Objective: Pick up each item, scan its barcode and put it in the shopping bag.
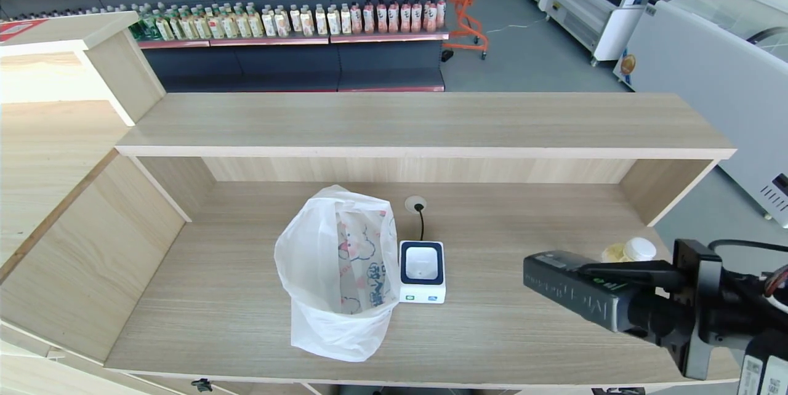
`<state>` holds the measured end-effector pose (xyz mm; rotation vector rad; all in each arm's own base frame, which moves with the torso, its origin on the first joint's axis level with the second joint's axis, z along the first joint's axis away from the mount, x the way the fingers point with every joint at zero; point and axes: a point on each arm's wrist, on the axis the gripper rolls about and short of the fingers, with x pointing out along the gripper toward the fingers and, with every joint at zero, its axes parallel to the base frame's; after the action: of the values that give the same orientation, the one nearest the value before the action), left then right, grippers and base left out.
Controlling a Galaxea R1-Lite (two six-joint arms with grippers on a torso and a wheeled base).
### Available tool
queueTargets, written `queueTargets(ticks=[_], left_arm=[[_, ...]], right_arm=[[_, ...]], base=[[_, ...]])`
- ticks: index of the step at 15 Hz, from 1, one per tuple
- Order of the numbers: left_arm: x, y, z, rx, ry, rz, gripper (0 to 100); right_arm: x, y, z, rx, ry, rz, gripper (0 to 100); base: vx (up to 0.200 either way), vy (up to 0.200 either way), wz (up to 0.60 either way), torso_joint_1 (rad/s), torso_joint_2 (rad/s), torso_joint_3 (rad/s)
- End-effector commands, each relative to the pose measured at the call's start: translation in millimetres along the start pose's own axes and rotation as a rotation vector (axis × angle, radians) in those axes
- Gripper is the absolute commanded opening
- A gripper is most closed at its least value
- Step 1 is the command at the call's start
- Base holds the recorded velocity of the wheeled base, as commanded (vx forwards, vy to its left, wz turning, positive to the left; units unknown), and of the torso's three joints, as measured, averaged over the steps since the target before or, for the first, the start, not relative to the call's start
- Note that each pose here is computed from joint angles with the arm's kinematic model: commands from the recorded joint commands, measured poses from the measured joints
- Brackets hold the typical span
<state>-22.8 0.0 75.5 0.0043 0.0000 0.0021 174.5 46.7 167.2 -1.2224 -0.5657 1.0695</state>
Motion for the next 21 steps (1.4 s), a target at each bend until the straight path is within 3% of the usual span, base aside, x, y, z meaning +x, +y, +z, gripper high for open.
queueTargets(ticks=[1, 2, 3, 4, 5, 7, 9, 11, 13, 21], left_arm=[[0.1, 0.0, 0.0, 0.000, 0.002, 0.001, 100], [0.1, 0.0, 0.0, 0.000, 0.002, 0.001, 100], [0.1, 0.0, 0.0, 0.000, 0.002, 0.001, 100], [0.1, 0.0, 0.0, 0.000, 0.002, 0.001, 100], [0.1, 0.0, 0.0, 0.000, 0.002, 0.001, 100], [0.1, 0.0, 0.0, 0.000, 0.002, 0.001, 100], [0.1, 0.0, 0.0, 0.000, 0.002, 0.001, 100], [0.1, 0.0, 0.0, 0.000, 0.002, 0.001, 100], [0.1, 0.0, 0.0, 0.000, 0.002, 0.001, 100], [0.1, 0.0, 0.0, -0.001, 0.002, 0.001, 100]], right_arm=[[-24.0, -8.6, 21.0, 0.111, 0.124, -0.106, 0], [-17.1, -14.7, 25.2, 0.309, 0.064, -0.110, 0], [-13.3, -19.7, 24.0, 0.507, 0.057, -0.130, 0], [-12.6, -24.8, 22.7, 0.589, 0.072, -0.158, 0], [-9.0, -35.1, 16.3, 0.947, 0.153, -0.281, 0], [-5.1, -38.3, 6.8, 1.412, 0.197, -0.436, 0], [10.1, -26.2, -14.9, 1.802, 0.293, -0.591, 0], [24.3, -16.2, -32.5, 2.096, 0.324, -0.689, 0], [29.6, -10.6, -38.3, 2.192, 0.337, -0.696, 0], [35.0, 6.5, -31.1, 2.224, 0.393, -0.641, 0]], base=[[0.000, 0.000, 0.00, 0.000, 0.00, 0.000], [0.000, 0.000, 0.00, 0.000, 0.00, 0.000], [0.000, 0.000, 0.00, 0.000, 0.00, 0.000], [0.000, 0.000, 0.00, 0.000, 0.00, 0.000], [0.000, 0.000, 0.00, 0.000, 0.00, 0.000], [0.000, 0.000, 0.00, 0.000, 0.00, 0.000], [0.000, 0.000, 0.00, 0.000, 0.00, 0.000], [0.000, 0.000, 0.00, 0.000, 0.00, 0.000], [0.000, 0.000, 0.00, 0.000, 0.00, 0.000], [0.000, 0.000, 0.00, 0.000, 0.00, 0.000]])
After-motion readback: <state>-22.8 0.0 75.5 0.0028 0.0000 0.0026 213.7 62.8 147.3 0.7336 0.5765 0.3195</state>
